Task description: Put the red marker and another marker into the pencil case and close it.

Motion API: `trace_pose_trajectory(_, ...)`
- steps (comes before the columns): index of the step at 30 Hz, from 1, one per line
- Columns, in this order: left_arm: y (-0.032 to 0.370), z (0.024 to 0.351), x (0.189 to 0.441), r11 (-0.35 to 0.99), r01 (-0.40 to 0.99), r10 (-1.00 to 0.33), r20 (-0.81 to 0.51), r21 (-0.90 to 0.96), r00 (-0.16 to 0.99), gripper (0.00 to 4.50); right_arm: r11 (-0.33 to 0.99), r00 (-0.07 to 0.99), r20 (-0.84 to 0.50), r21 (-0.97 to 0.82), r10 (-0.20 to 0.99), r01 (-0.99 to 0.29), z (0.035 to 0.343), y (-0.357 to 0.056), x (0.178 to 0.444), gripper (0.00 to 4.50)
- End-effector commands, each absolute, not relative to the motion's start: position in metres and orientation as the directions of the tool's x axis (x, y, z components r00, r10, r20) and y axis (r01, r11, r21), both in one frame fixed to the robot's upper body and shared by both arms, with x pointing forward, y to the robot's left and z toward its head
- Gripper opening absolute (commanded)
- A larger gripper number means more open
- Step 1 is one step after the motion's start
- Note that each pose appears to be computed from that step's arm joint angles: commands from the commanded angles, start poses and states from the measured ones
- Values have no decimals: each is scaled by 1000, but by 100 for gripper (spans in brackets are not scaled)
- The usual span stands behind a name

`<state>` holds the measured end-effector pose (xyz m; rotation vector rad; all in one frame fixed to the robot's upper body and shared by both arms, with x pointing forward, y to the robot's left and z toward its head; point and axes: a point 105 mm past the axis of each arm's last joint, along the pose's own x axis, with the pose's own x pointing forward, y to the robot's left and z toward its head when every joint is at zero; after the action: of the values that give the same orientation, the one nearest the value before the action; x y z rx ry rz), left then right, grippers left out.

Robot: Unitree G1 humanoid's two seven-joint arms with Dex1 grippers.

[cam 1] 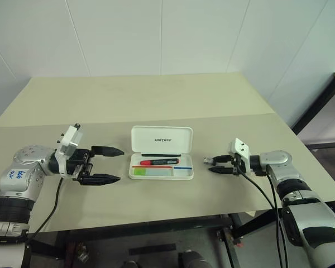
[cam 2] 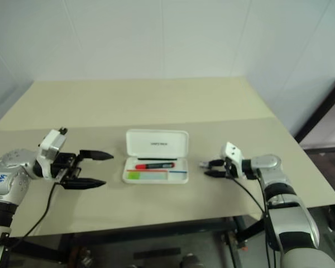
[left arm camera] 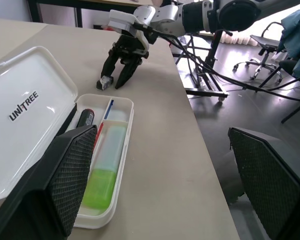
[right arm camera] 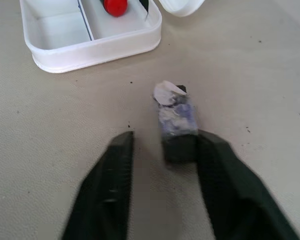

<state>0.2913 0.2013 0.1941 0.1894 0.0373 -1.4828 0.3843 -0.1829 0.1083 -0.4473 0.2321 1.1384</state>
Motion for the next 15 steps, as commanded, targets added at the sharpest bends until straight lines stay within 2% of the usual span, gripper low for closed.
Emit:
trace_pose_trajectory(1, 201, 204, 283, -44, 989, -990, -138, 138, -25, 450, 380, 450, -366, -248, 815, -891, 116, -190, 387, 65)
trace_pose_trajectory(2, 200, 203, 283, -46, 989, -990, -141, 138, -27, 450, 380, 450, -360, -251, 817, -890, 117, -190, 387, 35)
trace_pose_trajectory(3, 199, 203, 284, -49, 989, -990, -138, 139, -30, 450, 382, 453, -353, -255, 818, -888, 119, -190, 387, 28)
trace_pose_trajectory(8, 194, 204, 286, -67, 987, -991, -125, 147, -49, 450, 364, 451, -333, -293, 828, -884, 127, -195, 384, 28)
trace_pose_trajectory(15, 192, 198, 287, -82, 990, -990, -119, 113, -69, 450, 264, 395, -279, -408, 875, -874, 173, -179, 377, 28)
